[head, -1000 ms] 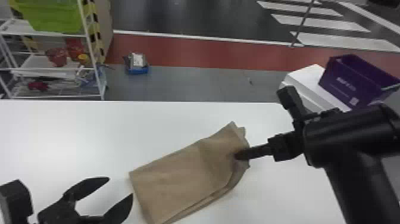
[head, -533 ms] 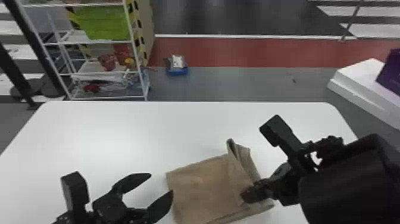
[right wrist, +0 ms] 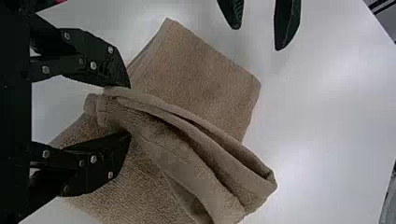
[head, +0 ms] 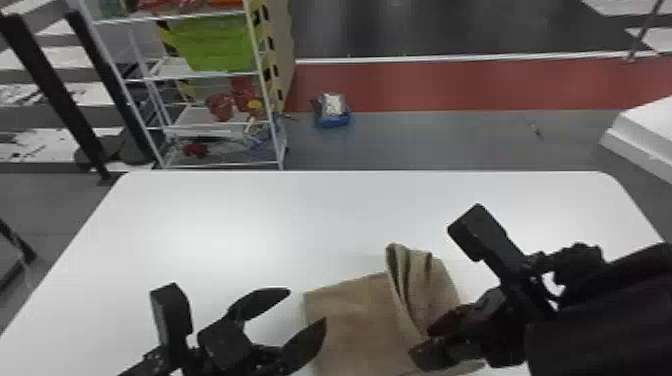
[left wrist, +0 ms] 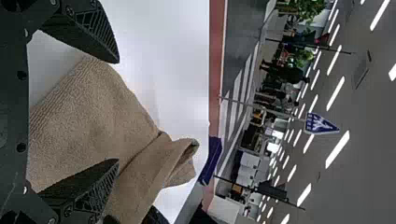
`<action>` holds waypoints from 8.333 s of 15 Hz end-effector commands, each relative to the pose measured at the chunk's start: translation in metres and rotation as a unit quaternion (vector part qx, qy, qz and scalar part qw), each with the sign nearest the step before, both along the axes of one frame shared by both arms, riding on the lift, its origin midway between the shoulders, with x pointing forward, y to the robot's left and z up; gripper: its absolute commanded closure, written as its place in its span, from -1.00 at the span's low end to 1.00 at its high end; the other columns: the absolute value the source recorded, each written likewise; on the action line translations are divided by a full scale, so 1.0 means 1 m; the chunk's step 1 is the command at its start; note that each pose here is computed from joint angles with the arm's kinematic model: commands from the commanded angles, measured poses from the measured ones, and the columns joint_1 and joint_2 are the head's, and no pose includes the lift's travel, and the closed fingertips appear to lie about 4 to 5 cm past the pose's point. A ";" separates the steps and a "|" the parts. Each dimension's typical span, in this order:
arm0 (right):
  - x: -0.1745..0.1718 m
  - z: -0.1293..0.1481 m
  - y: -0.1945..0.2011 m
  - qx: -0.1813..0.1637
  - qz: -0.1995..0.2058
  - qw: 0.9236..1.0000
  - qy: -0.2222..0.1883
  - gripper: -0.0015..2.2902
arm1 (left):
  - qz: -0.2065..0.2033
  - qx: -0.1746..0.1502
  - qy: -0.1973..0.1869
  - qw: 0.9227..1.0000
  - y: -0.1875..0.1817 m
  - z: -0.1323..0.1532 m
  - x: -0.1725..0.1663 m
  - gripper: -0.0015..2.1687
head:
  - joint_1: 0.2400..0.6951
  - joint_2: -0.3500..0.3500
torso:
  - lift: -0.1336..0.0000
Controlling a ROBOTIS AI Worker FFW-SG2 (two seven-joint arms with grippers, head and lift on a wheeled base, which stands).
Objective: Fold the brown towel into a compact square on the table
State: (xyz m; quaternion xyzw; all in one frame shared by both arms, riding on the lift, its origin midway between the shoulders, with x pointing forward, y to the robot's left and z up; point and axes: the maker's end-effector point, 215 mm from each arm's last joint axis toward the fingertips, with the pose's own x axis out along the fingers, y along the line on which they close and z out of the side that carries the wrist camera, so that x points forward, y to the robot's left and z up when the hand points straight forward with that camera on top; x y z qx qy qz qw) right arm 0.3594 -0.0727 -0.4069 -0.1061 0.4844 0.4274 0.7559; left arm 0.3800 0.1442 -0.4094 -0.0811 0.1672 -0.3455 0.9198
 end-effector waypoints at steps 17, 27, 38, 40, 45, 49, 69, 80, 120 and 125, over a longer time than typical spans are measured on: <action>-0.038 0.001 -0.062 0.082 -0.050 0.992 0.077 -0.40 | -0.004 -0.001 0.001 1.000 -0.006 0.000 0.001 -0.87 | 1.00 0.04 | -0.85; 0.020 -0.032 -0.077 0.011 -0.087 0.993 0.081 -0.50 | -0.004 -0.001 0.003 1.000 -0.005 -0.002 0.000 -0.87 | 1.00 -0.03 | -0.85; 0.113 -0.020 -0.059 0.007 -0.132 0.986 0.101 -0.74 | -0.002 -0.002 -0.003 1.000 -0.001 0.002 -0.001 -0.87 | 1.00 0.02 | -0.85; 0.105 -0.015 -0.055 0.008 -0.119 0.989 0.083 -0.74 | 0.002 -0.002 -0.002 1.000 0.004 0.002 -0.002 -0.87 | 1.00 0.04 | -0.85; 0.075 -0.006 -0.088 0.002 -0.108 0.993 0.048 -0.74 | 0.002 -0.004 -0.005 1.000 0.004 0.002 0.000 -0.87 | 1.00 0.05 | -0.85; 0.087 -0.010 -0.113 -0.027 -0.125 0.991 0.048 -0.74 | 0.000 -0.005 -0.003 1.000 0.002 0.000 0.001 -0.87 | 1.00 -0.09 | -0.85; 0.114 -0.024 -0.099 -0.127 -0.101 0.986 0.033 -0.74 | 0.004 -0.007 -0.009 1.000 0.009 0.003 0.002 -0.87 | 1.00 0.00 | -0.85; 0.126 -0.026 -0.078 -0.151 -0.091 0.984 0.030 -0.74 | 0.006 -0.005 -0.007 1.000 0.011 0.002 0.003 -0.87 | 1.00 -0.04 | -0.85; 0.144 0.028 -0.020 -0.075 -0.076 0.994 -0.014 -0.74 | 0.012 -0.006 -0.008 1.000 0.017 0.000 0.007 -0.87 | 1.00 0.31 | -0.85; 0.167 0.036 0.004 -0.112 0.084 0.982 -0.129 -0.74 | 0.011 -0.005 -0.007 1.000 0.015 -0.001 0.008 -0.87 | 1.00 0.24 | -0.85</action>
